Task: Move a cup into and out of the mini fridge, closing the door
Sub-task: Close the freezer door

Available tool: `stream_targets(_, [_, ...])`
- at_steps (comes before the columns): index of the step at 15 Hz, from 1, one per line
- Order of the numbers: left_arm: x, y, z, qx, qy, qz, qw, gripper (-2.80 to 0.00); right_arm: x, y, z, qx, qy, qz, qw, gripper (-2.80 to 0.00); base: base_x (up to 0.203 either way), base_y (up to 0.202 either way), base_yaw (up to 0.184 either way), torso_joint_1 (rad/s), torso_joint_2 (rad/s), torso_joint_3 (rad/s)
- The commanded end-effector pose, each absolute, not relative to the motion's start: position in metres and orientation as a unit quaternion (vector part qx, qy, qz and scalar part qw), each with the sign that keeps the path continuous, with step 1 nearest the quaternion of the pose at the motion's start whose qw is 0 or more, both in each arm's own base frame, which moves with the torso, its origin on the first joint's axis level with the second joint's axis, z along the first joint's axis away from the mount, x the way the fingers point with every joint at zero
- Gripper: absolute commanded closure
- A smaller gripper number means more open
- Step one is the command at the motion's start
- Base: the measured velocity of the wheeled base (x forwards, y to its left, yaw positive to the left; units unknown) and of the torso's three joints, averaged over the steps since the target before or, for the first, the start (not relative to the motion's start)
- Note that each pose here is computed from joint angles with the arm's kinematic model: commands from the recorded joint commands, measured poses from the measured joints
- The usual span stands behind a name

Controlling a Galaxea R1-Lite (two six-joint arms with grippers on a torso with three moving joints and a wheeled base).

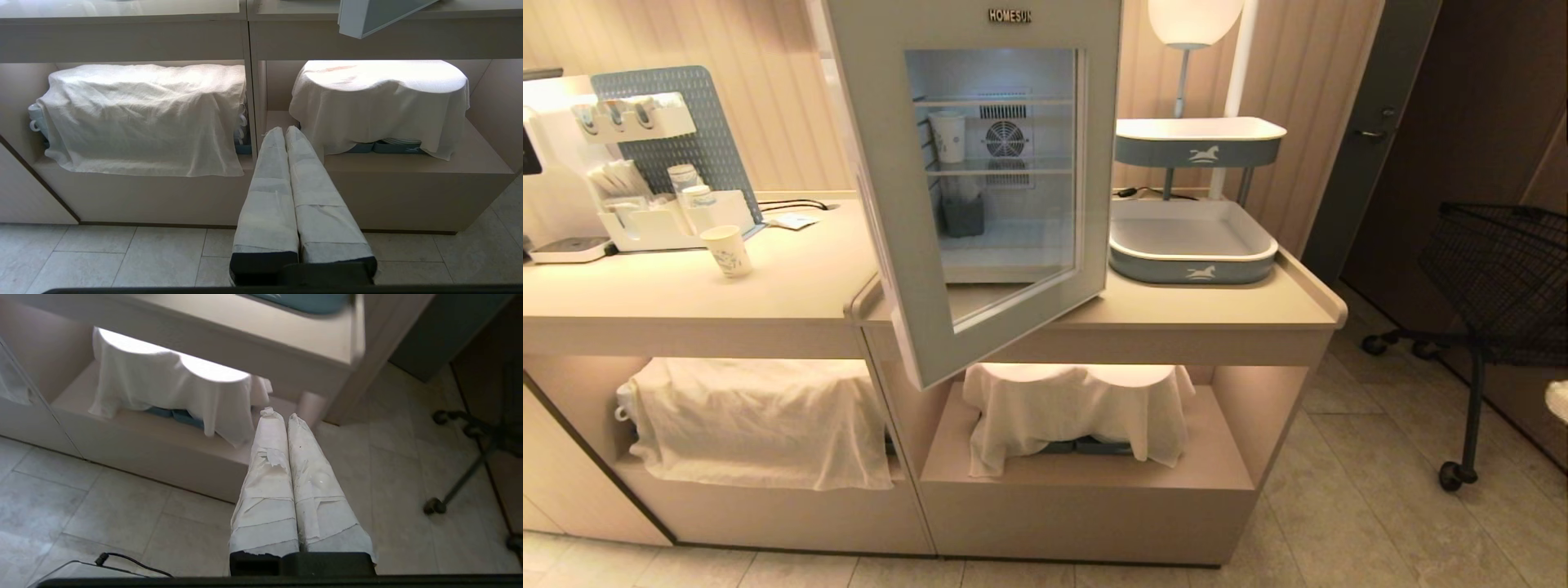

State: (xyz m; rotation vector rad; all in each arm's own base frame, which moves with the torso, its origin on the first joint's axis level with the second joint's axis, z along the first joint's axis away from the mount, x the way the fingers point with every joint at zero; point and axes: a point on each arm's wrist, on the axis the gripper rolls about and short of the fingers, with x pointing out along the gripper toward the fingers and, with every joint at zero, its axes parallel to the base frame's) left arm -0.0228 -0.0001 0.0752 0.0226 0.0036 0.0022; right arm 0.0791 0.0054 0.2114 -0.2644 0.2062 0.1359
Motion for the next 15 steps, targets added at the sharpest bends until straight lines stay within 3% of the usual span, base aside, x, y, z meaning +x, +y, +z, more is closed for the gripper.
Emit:
stream_targets(1, [-0.023, 0.000, 0.075, 0.011, 0.002, 0.002, 1.000, 0.00, 0.027, 0.002, 0.201, -0.134, 0.038, 0.041, 0.989, 0.00, 0.000, 0.000, 0.000, 0.000, 0.00, 0.000])
stream_targets(5, [-0.023, 0.000, 0.075, 0.011, 0.002, 0.002, 1.000, 0.00, -0.016, 0.001, 0.158, -0.093, 0.029, 0.000, 0.995, 0.00, 0.000, 0.000, 0.000, 0.000, 0.00, 0.000])
stream_targets(9, [-0.023, 0.000, 0.075, 0.011, 0.002, 0.002, 1.000, 0.00, -0.006, 0.000, 0.110, -0.026, 0.109, -0.027, 0.993, 0.00, 0.000, 0.000, 0.000, 0.000, 0.00, 0.000])
stream_targets(15, [-0.023, 0.000, 0.075, 0.011, 0.002, 0.002, 1.000, 0.00, -0.001, 0.000, 0.088, -0.063, 0.108, -0.023, 0.992, 0.00, 0.000, 0.000, 0.000, 0.000, 0.00, 0.000])
